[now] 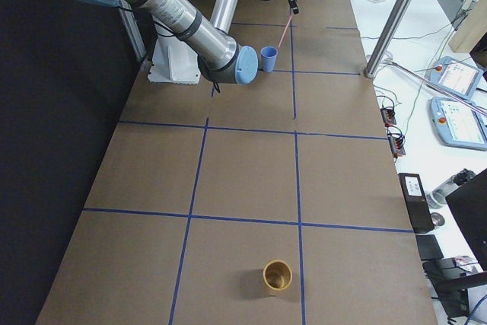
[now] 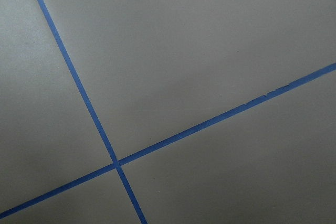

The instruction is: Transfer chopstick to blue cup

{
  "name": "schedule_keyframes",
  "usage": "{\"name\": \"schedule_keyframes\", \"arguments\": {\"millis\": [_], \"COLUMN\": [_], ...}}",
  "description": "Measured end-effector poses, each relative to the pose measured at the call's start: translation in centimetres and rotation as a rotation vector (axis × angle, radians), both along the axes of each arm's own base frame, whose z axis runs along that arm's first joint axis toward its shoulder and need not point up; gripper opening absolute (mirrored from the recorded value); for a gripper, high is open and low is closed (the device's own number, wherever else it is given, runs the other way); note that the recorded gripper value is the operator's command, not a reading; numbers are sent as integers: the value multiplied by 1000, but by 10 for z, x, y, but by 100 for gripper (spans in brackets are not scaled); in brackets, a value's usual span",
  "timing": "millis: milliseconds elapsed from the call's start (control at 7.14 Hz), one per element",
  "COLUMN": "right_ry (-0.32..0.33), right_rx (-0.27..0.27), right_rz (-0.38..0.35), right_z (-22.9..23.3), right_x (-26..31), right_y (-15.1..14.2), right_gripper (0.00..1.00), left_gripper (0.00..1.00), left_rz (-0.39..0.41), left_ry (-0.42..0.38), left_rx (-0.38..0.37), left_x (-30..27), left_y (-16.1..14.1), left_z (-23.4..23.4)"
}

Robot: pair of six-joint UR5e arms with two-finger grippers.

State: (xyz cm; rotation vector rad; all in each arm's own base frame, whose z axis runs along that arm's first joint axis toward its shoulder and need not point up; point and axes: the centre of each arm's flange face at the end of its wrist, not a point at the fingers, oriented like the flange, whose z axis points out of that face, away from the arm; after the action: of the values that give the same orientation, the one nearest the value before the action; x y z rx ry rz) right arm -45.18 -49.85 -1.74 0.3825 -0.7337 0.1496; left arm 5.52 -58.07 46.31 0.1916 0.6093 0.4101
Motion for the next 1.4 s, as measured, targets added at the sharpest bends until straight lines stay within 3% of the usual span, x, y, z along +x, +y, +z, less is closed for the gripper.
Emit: {"name": "schedule_keyframes", "arguments": {"millis": [420,560,700,1400], "right_ry": [15,24,23,-31], "right_rx": [-20,-16,-11,1], "right_rz": [-19,-23,-25,-24], "right_z": [17,24,27,28], "right_x": [-40,-47,-51,-34], "right_y": [29,34,36,32], "right_gripper": [5,77,100,100], "left_gripper": [100,100,100,100], "left_rz": [-2,-2,-2,1], "left_ry": [2,2,2,20], "left_rx": [1,1,1,-8], "left_x": [1,1,1,3], "left_y": [-2,-2,-2,-2], "left_z": [-2,-3,-3,-4]}}
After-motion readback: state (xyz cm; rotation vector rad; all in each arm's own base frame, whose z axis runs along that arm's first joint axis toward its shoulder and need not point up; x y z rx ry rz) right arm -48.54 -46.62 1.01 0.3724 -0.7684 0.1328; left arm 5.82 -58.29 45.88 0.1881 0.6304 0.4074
